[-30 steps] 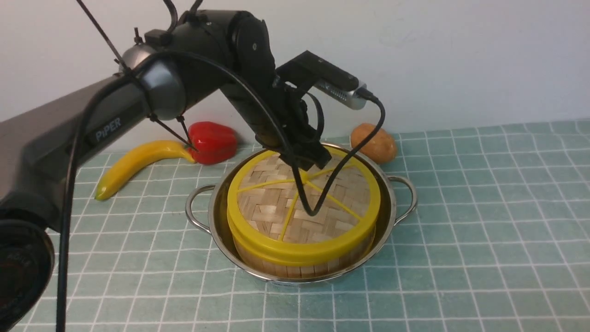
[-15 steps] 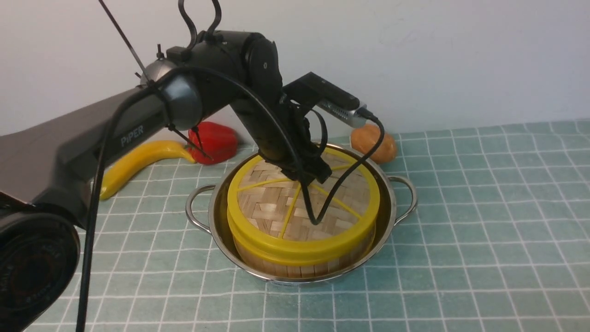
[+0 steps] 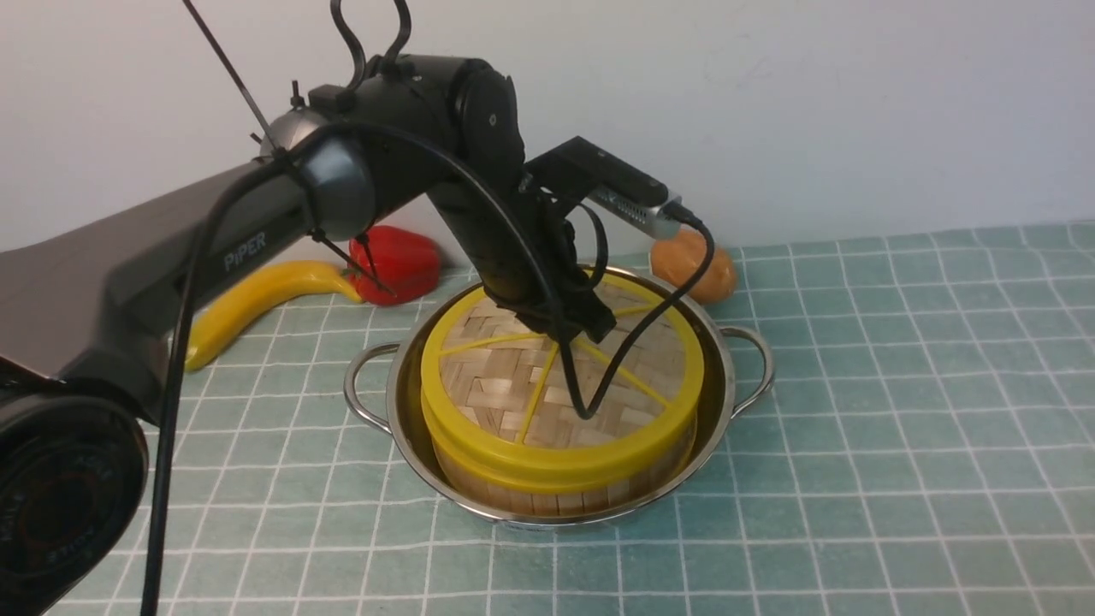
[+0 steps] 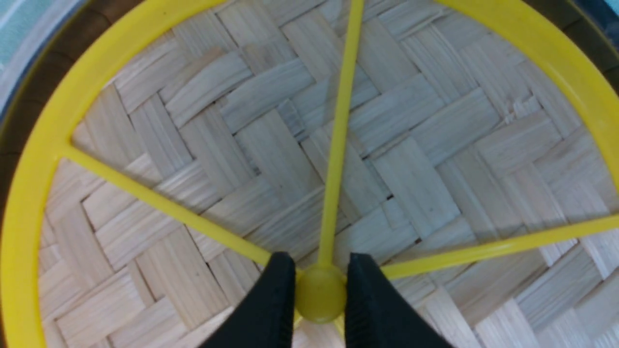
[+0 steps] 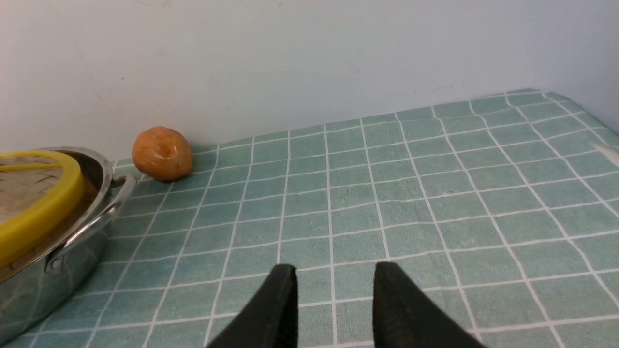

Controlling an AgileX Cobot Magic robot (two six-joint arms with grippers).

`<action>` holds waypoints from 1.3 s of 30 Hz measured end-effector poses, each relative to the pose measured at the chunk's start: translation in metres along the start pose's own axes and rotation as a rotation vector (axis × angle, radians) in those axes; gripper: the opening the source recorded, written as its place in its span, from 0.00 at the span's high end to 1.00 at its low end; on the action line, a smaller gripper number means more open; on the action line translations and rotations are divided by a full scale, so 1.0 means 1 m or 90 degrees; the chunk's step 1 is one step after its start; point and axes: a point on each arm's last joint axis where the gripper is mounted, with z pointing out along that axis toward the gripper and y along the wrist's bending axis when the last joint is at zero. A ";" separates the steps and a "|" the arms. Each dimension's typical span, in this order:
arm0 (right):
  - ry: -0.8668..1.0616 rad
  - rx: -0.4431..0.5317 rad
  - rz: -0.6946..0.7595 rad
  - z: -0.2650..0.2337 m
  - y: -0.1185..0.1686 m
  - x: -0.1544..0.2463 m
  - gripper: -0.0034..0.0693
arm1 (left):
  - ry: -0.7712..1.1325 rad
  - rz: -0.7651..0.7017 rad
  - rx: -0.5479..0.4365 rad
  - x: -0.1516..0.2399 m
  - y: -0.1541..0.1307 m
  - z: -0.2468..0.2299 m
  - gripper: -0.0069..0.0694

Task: Place the steamer in the pot on the blue tablecloth, and put the lid on the steamer.
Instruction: 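Place the yellow bamboo steamer lid onto the steamer in the pot with the left gripper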

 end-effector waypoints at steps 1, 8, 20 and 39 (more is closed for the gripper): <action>0.000 0.000 0.000 0.000 0.000 0.000 0.62 | 0.000 0.000 0.000 0.000 0.000 0.000 0.75; 0.000 0.000 0.000 0.000 0.000 0.000 0.62 | 0.002 0.003 -0.003 0.000 0.000 0.000 0.75; 0.000 0.000 0.000 0.000 0.000 0.000 0.62 | 0.012 0.003 -0.007 0.002 0.000 -0.004 0.75; 0.000 0.000 0.000 0.000 0.000 0.000 0.62 | 0.028 -0.005 -0.011 0.004 0.000 -0.007 0.75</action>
